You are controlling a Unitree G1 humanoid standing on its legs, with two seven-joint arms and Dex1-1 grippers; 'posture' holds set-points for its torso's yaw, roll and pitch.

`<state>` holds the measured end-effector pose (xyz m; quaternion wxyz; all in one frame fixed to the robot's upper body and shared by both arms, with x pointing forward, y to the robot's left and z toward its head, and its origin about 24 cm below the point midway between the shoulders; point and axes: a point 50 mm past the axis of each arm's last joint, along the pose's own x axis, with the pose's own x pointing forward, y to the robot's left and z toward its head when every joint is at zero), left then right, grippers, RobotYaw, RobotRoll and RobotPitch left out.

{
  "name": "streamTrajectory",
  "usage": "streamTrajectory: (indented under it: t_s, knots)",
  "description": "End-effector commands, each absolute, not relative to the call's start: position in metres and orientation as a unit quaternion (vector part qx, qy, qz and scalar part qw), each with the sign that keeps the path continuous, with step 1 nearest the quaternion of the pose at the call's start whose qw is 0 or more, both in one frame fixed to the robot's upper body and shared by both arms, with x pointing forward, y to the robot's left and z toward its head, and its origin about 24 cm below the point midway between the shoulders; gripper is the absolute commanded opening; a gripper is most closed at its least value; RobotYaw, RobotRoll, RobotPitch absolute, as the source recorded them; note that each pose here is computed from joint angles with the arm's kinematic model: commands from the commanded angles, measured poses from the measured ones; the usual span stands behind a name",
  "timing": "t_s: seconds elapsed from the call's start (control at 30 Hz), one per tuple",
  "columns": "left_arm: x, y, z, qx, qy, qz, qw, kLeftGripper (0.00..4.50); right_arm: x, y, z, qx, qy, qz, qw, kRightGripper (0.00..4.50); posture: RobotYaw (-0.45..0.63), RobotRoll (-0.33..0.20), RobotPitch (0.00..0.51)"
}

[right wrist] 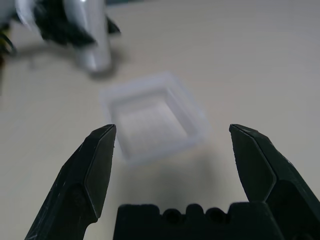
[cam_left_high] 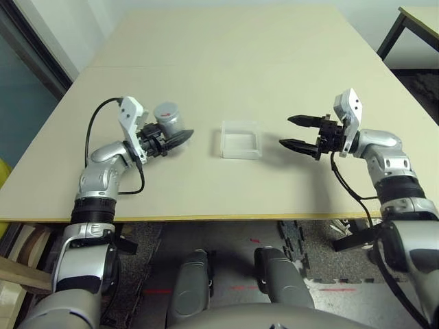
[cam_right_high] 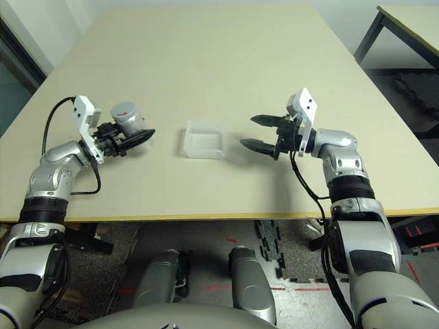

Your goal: Pour the medicine from the bottle into the box.

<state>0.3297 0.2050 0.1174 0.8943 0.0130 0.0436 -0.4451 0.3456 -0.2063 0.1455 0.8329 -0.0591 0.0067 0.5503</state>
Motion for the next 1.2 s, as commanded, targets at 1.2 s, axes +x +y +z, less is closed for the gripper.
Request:
streamTrajectory:
  t_s: [1.2]
  knots:
    - [0.348,0.125,0.116,0.038,0.035,-0.546,0.836,2.65,0.374,-0.090,0.180,-0.066,-0.013,0.641,0.764,4.50,-0.19,0.000,0.082]
